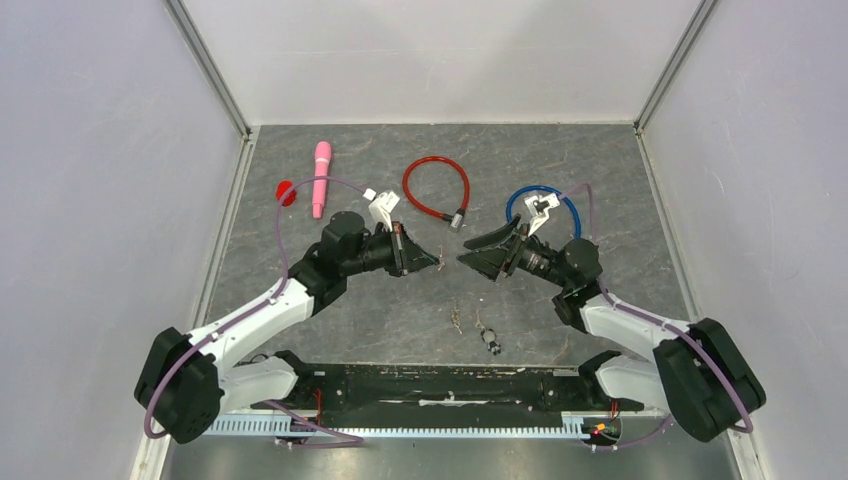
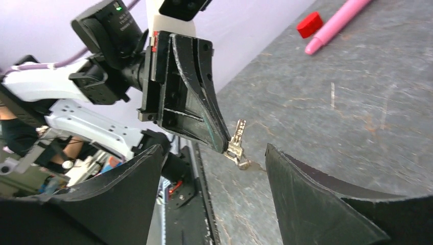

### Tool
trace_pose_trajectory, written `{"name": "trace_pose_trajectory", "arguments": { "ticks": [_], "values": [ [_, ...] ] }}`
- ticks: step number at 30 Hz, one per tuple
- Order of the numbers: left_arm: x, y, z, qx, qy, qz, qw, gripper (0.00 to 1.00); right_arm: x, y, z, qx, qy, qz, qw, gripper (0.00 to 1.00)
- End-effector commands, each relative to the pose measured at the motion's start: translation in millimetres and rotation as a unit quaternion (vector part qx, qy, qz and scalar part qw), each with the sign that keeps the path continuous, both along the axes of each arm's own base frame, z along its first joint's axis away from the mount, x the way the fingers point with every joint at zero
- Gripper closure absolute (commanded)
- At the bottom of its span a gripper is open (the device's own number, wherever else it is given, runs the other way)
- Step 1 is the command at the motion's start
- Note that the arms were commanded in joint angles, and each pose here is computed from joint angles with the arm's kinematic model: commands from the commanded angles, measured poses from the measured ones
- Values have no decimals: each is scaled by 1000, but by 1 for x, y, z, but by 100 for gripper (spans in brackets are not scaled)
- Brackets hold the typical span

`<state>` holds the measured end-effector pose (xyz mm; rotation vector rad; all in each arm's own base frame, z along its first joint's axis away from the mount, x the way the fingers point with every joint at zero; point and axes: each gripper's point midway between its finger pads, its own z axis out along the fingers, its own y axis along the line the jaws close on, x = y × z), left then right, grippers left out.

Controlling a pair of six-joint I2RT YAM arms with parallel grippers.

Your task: Unlock with the key

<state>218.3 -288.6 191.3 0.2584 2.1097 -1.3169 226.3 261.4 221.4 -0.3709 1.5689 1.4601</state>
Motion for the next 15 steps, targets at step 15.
{"name": "trace_pose_trajectory", "arguments": {
  "ticks": [15],
  "values": [
    [-19, -15, 74, -133, -45, -58, 988, 98, 3, 24, 64, 92, -39, 71, 993, 45]
  ]
}}
